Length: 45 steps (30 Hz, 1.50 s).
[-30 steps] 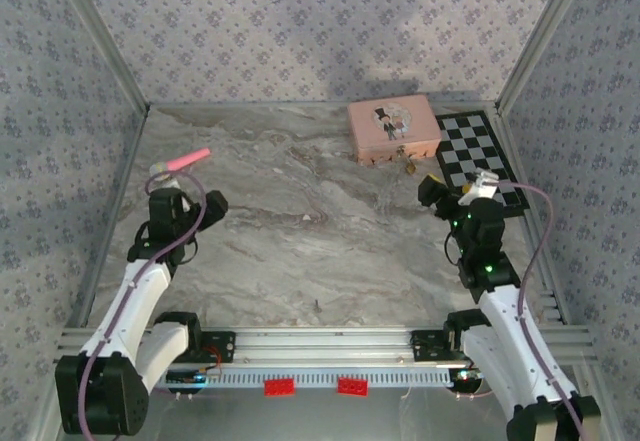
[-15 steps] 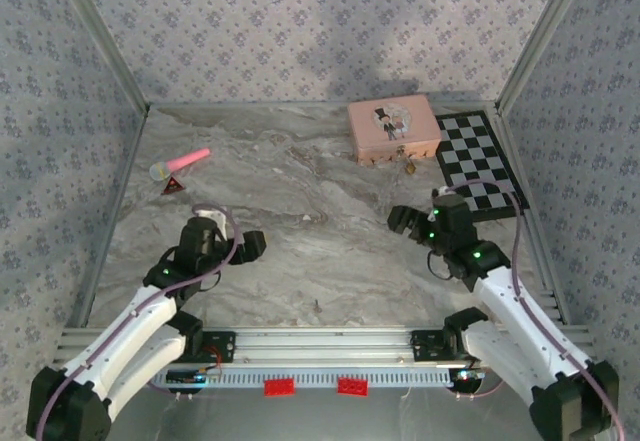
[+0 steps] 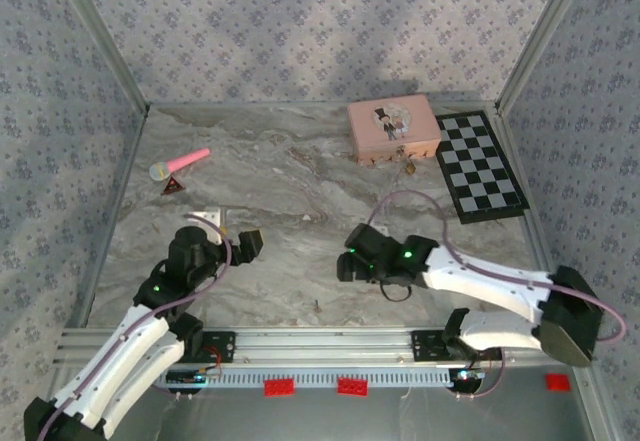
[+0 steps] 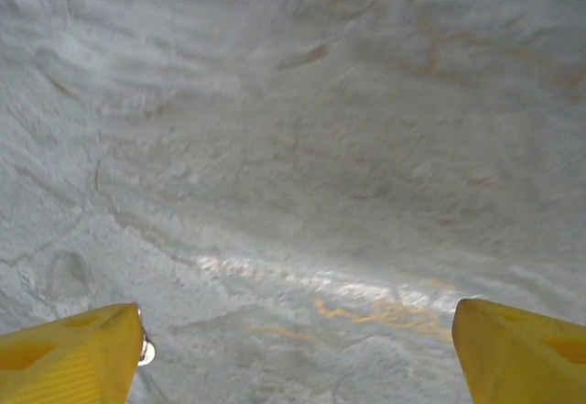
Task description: Unlock the padlock with the key
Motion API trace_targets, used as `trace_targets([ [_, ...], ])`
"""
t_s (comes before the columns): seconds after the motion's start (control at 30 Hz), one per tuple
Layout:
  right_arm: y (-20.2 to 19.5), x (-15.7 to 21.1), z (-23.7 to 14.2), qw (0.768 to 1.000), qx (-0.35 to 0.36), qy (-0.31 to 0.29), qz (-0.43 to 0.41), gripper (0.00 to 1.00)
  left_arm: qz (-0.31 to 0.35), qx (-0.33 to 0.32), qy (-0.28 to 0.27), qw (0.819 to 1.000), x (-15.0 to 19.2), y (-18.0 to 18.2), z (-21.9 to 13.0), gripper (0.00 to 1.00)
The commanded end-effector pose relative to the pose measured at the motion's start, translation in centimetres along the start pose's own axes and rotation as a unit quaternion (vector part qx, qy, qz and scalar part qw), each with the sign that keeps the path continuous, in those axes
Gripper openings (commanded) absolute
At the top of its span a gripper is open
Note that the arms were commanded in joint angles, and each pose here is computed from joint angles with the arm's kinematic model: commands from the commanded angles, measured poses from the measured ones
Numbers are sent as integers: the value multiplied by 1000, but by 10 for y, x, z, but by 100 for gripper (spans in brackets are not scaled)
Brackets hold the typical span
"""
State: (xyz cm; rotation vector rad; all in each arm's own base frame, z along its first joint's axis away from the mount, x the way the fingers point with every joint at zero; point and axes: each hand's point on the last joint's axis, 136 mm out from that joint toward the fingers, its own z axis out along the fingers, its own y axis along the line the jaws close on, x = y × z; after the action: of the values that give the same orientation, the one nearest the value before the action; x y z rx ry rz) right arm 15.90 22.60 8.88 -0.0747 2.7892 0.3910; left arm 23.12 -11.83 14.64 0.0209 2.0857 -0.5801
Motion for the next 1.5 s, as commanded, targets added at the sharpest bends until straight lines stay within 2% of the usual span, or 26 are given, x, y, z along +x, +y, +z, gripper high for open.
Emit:
trace_targets([
  [0.0,19,14,1,999,28,43,-4,86,7,-16,-28,999,-9,5,-8,100],
  [0.1,46,33,11,994,35,88,-51,81,3,-24,-38,999,-11,9,-13,100],
  [0.3,84,57,26,981,62,141,-121,67,-3,-32,-37,999,-11,12,-15,100],
  [0.63,92,80,47,968,76,195,-138,44,-5,-36,-34,999,-10,13,-16,100],
  [1.23,87,87,64,960,106,215,-143,27,-8,-36,-33,999,-9,13,-15,100],
  [1.47,87,87,67,958,116,215,-152,26,-9,-35,-31,999,-8,13,-13,100],
])
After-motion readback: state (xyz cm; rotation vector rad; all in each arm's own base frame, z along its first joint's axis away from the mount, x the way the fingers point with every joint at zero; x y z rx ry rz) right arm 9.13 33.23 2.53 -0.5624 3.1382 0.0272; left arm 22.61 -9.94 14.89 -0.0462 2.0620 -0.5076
